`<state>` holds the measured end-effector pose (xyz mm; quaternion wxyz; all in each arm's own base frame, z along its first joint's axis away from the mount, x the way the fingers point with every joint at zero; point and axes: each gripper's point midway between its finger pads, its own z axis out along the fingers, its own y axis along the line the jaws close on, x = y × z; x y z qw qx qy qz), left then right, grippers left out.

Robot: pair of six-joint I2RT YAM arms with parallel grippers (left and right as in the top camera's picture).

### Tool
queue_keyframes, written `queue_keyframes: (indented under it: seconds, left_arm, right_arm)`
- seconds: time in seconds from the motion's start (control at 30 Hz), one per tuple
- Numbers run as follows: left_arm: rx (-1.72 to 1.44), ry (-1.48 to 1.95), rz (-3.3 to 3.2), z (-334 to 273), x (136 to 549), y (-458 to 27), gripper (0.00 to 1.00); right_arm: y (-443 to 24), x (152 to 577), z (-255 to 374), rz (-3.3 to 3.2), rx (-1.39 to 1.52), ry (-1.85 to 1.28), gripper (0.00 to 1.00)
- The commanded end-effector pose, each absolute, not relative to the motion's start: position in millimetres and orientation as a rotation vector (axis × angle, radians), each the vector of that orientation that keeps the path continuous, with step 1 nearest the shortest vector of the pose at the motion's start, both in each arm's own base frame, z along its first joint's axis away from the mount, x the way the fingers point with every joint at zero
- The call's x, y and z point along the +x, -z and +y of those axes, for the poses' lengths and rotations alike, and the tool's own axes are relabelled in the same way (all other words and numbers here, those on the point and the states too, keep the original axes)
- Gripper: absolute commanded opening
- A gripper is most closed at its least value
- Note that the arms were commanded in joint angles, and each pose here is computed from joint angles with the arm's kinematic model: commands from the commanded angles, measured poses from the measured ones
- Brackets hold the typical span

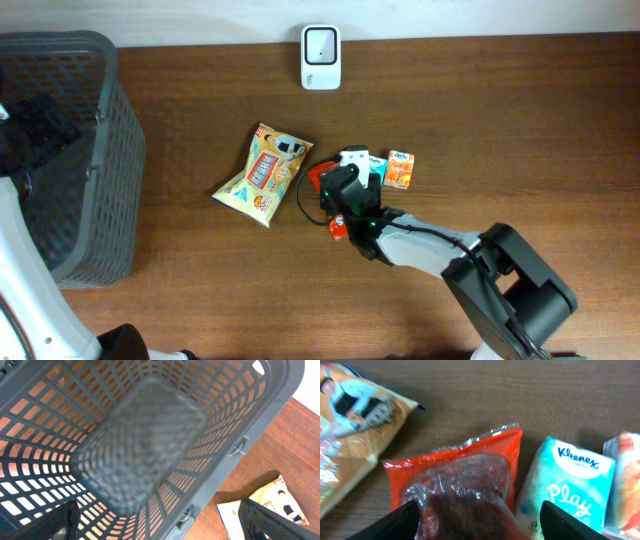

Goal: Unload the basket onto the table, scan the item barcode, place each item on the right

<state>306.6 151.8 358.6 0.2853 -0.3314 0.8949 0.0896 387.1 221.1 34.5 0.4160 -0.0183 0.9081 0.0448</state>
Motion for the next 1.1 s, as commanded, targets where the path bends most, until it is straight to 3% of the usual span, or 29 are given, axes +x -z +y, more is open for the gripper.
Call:
queue_keyframes:
  seconds: [0.0, 0.1, 0.13, 0.23, 0.33, 0.37, 0.47, 0.57, 0.63, 0.7, 0.8, 0.9, 0.93, 1.07]
  left_arm:
    - [-0.893, -0.237, 2.375, 152.2, 306.0, -362.6, 0.99]
    - [-0.893, -0.237, 2.375, 152.2, 306.0, -362.6, 0.99]
    - [-0.893, -0.237, 2.375, 152.2, 306.0, -362.6, 0.99]
    - [-0.893, -0.237, 2.375, 152.2, 306.0, -362.6, 0.99]
    - [-0.893, -0.237, 2.375, 152.2, 306.0, -362.6, 0.99]
    - [-0.893, -0.237, 2.375, 152.2, 306.0, -362.6, 0.99]
    - [-0.893, -0.237, 2.375, 152.2, 306.0, -362.6, 0.99]
    - [-0.893, -0.237, 2.375, 152.2, 306.0, -362.6, 0.99]
    - [-0.893, -0.237, 2.375, 152.2, 306.0, -362.6, 0.99]
    - [-0.893, -0.237, 2.375, 152.2, 306.0, -362.6, 0.99]
    - [-0.893, -0.237, 2.375, 152.2, 306.0, -362.6, 0.99]
    - [-0.893, -0.237, 2.376, 152.2, 306.0, -362.6, 0.99]
    - [-0.893, -0.237, 2.375, 152.2, 306.0, -362.6, 0.99]
    - [-0.893, -0.237, 2.375, 152.2, 306.0, -362.6, 0.99]
  right_arm:
    - [-22.3, 389.8, 216.1, 2.296, -0.005, -0.091, 0.69]
    - [-22.5, 394.9, 208.0, 2.296, 0.021, -0.085, 0.11]
    - [-22.2, 396.9, 204.2, 2.298, 0.062, -0.096, 0.04]
    - [-41.3, 406.3, 210.5, 2.284, 0.069, -0.201, 0.04]
    - [-78.0, 409.0, 213.0, 2.324, 0.205, -0.534, 0.04]
    - [-84.8, 410.3, 201.8, 2.352, 0.277, -0.661, 0.04]
    - [-63.4, 413.7, 142.0, 2.437, 0.433, -0.593, 0.04]
    - [-62.1, 406.9, 137.1, 2.484, 0.168, -0.649, 0.04]
    - [-74.8, 402.7, 159.0, 2.461, 0.055, -0.786, 0.25]
    - [-88.0, 403.2, 178.2, 2.434, -0.074, -0.811, 0.39]
    - [-97.7, 396.0, 198.2, 2.466, -0.207, -0.775, 0.52]
    - [-93.6, 397.8, 179.5, 2.558, -0.15, -0.482, 0.77]
    - [-85.1, 395.1, 170.2, 2.591, -0.129, -0.398, 0.95]
    - [-40.8, 374.0, 182.0, 2.754, -0.081, -0.464, 0.99]
